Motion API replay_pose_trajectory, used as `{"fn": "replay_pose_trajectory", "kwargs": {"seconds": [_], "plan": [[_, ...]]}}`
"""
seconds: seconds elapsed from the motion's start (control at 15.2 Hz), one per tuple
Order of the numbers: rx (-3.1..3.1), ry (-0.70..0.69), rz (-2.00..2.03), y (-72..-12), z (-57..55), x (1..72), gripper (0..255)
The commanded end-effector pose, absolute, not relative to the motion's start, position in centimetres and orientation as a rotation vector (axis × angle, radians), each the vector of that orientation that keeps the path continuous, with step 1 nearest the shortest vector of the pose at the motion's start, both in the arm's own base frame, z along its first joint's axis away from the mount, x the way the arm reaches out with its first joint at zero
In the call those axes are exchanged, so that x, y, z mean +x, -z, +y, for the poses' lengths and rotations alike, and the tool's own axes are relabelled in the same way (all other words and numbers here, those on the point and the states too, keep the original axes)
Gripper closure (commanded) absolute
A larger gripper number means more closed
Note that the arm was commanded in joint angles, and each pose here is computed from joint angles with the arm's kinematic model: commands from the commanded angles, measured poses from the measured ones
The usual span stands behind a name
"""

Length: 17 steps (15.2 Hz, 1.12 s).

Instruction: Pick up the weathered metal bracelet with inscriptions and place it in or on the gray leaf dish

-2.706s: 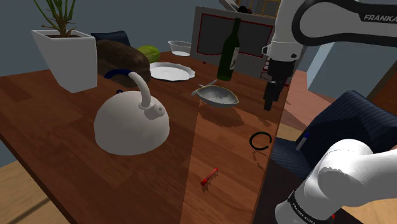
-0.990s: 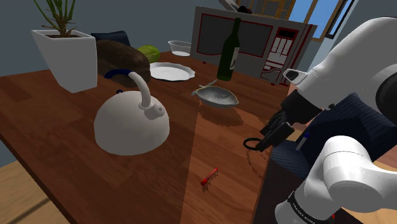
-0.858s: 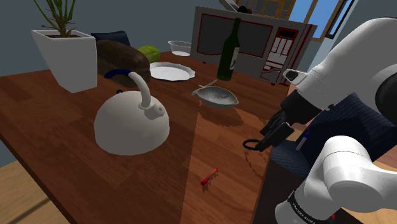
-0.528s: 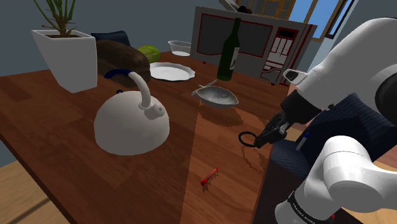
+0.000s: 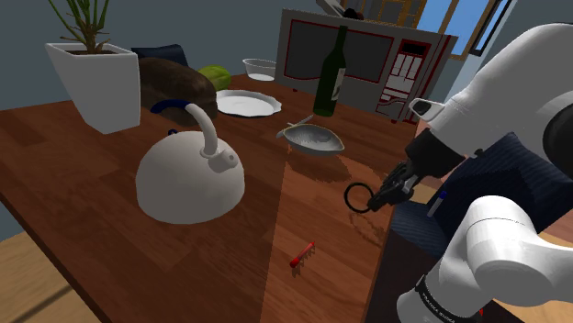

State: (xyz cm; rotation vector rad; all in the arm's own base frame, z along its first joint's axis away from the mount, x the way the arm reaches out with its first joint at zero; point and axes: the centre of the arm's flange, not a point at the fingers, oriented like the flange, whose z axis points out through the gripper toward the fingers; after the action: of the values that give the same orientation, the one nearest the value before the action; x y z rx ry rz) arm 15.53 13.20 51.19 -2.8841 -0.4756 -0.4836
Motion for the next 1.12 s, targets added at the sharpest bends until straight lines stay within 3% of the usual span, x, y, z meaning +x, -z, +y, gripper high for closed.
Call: {"fn": "replay_pose_trajectory", "kwargs": {"seconds": [0.0,1.06], "plan": [[-2.884,0.484,-0.476,-52.0,13.2,15.5,255],[-2.884,0.484,-0.476,-60.5,13.2,15.5,255]]}}
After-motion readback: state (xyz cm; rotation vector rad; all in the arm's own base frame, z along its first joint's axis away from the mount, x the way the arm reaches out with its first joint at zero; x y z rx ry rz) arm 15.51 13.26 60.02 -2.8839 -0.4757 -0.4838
